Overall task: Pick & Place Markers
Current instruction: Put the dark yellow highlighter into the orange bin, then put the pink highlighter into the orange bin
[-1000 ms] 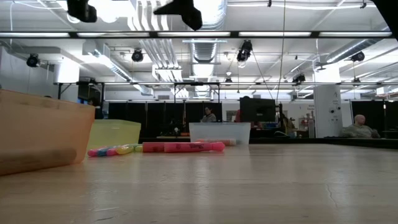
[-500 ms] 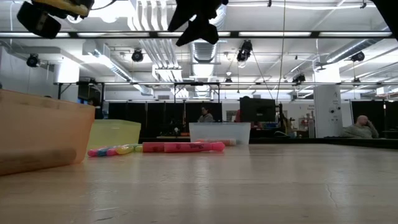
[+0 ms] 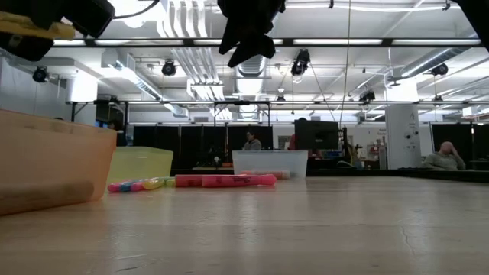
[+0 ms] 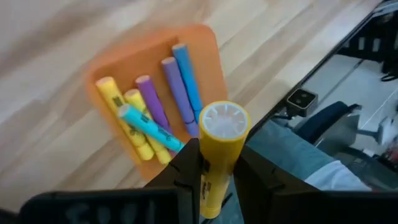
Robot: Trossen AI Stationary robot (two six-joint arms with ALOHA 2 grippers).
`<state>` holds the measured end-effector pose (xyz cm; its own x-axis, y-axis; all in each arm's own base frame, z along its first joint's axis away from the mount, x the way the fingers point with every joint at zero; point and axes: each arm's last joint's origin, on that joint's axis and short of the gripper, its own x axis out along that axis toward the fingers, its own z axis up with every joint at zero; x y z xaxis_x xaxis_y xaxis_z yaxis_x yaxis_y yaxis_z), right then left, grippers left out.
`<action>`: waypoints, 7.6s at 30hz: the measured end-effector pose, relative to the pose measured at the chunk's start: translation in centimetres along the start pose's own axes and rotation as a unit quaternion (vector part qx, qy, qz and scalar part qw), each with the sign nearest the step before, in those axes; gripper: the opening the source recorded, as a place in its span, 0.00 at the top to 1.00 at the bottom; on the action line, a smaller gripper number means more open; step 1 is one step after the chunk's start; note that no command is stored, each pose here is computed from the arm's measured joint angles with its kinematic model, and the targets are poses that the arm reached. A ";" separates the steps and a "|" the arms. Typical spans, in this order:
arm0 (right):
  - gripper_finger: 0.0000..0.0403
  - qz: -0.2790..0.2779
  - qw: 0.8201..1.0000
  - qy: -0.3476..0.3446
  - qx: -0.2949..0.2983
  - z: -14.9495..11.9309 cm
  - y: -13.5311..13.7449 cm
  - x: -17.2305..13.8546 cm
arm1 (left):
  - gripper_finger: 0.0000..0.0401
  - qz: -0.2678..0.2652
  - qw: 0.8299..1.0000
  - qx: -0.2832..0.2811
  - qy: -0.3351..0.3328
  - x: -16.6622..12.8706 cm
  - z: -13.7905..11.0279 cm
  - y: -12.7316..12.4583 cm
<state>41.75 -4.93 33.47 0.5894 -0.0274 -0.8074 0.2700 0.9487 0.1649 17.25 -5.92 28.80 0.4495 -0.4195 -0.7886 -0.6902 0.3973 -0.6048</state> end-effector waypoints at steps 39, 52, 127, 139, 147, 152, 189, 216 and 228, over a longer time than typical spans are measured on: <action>0.48 -0.006 0.999 0.034 -0.030 -0.7 -1.5 0.7 | 0.59 -0.024 0.997 0.011 -0.077 4.9 0.8 0.5; 0.49 0.002 0.979 0.098 -0.178 -5.6 -2.2 6.9 | 0.59 -0.142 0.952 0.031 -0.269 -2.0 0.1 -0.3; 0.87 0.110 0.992 0.017 -0.064 -7.3 -0.1 7.5 | 0.59 -0.327 0.724 0.247 -0.554 -10.1 -0.7 -4.2; 0.86 0.132 0.969 -0.208 -0.032 -1.7 1.8 -3.8 | 0.59 -0.224 0.668 0.260 -0.660 -11.7 -0.7 -3.4; 0.86 0.155 0.931 -0.331 -0.004 0.8 2.9 -7.9 | 0.59 -0.216 0.666 0.261 -0.665 -11.5 -0.6 -3.7; 0.86 0.170 0.920 -0.354 0.001 2.2 3.5 -8.3 | 0.59 -0.212 0.666 0.263 -0.665 -10.8 -0.3 -4.3; 0.80 0.223 0.913 -0.341 -0.013 4.2 6.8 -6.1 | 0.85 -0.303 0.666 0.223 -0.644 -10.7 -0.3 -5.2; 0.44 0.122 0.968 -0.180 -0.127 1.3 5.2 -4.2 | 0.83 -0.238 0.930 0.017 -0.279 -6.4 -1.4 0.8; 0.45 0.110 0.967 -0.184 -0.134 1.6 4.3 -4.2 | 0.83 -0.044 0.993 -0.053 -0.098 -0.2 -1.1 1.1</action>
<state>41.65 -1.19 38.44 0.8551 0.1213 -0.5040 -0.0716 0.9905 0.1170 15.79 -6.36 28.42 0.6051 -0.2779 -0.7460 -0.6943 0.2742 -0.6654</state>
